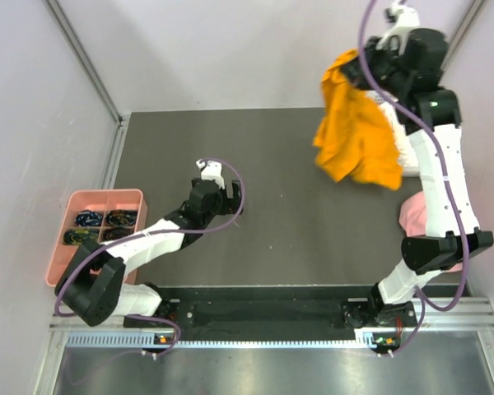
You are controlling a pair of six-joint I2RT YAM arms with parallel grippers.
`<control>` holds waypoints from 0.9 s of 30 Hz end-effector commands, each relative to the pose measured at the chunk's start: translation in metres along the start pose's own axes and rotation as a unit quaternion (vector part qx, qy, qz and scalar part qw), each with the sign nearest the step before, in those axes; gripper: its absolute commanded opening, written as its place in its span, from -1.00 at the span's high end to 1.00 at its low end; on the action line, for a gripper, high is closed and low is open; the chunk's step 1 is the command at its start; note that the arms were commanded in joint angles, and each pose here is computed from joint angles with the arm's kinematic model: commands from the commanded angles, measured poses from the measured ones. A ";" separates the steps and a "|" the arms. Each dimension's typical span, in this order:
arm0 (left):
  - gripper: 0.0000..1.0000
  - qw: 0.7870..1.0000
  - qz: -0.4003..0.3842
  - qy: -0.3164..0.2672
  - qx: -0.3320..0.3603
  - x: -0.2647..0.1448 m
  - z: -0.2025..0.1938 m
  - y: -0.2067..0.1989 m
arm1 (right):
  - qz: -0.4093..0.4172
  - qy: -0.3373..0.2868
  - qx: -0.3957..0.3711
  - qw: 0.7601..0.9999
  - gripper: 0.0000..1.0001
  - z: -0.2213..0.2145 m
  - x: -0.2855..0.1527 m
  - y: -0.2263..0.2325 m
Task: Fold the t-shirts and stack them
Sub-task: Move the tshirt to the center of the board
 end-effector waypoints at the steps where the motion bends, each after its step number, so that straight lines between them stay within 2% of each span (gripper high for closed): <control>1: -0.98 0.999 0.011 -0.031 -0.013 -0.010 0.009 0.002 | 0.126 0.052 -0.033 0.990 1.00 -0.024 -0.011 0.068; 6: -0.98 0.999 0.021 -0.031 -0.015 -0.018 0.009 0.006 | 0.191 0.080 -0.047 0.977 1.00 -0.050 -0.018 0.117; 13: -0.98 0.998 0.042 -0.043 -0.018 -0.029 0.009 0.012 | 0.224 0.067 -0.052 0.971 1.00 -0.050 -0.037 0.138; 17: -0.98 0.998 0.052 -0.042 -0.016 -0.031 0.009 0.015 | 0.140 0.058 -0.058 0.987 1.00 -0.071 -0.029 0.112; 19: -0.98 0.998 0.054 -0.039 -0.016 -0.032 0.009 0.015 | 0.071 0.074 -0.068 0.992 1.00 -0.094 -0.020 0.088; 23: -0.98 0.997 0.059 -0.037 -0.010 -0.035 0.008 0.017 | -0.042 0.110 -0.086 0.989 1.00 -0.146 -0.007 0.043; 27: -0.98 0.996 0.079 -0.036 -0.003 -0.037 0.010 0.021 | -0.117 0.119 -0.089 0.982 1.00 -0.170 -0.006 0.017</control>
Point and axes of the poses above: each gripper's point midway between its finger pads, its own x axis out along the fingers, its own y axis along the line the jaws close on, z = x × y, the point moved 9 cm from there along -x, back along the fingers, and after that the axes turned 13 degrees about x, right-handed, at the moved point
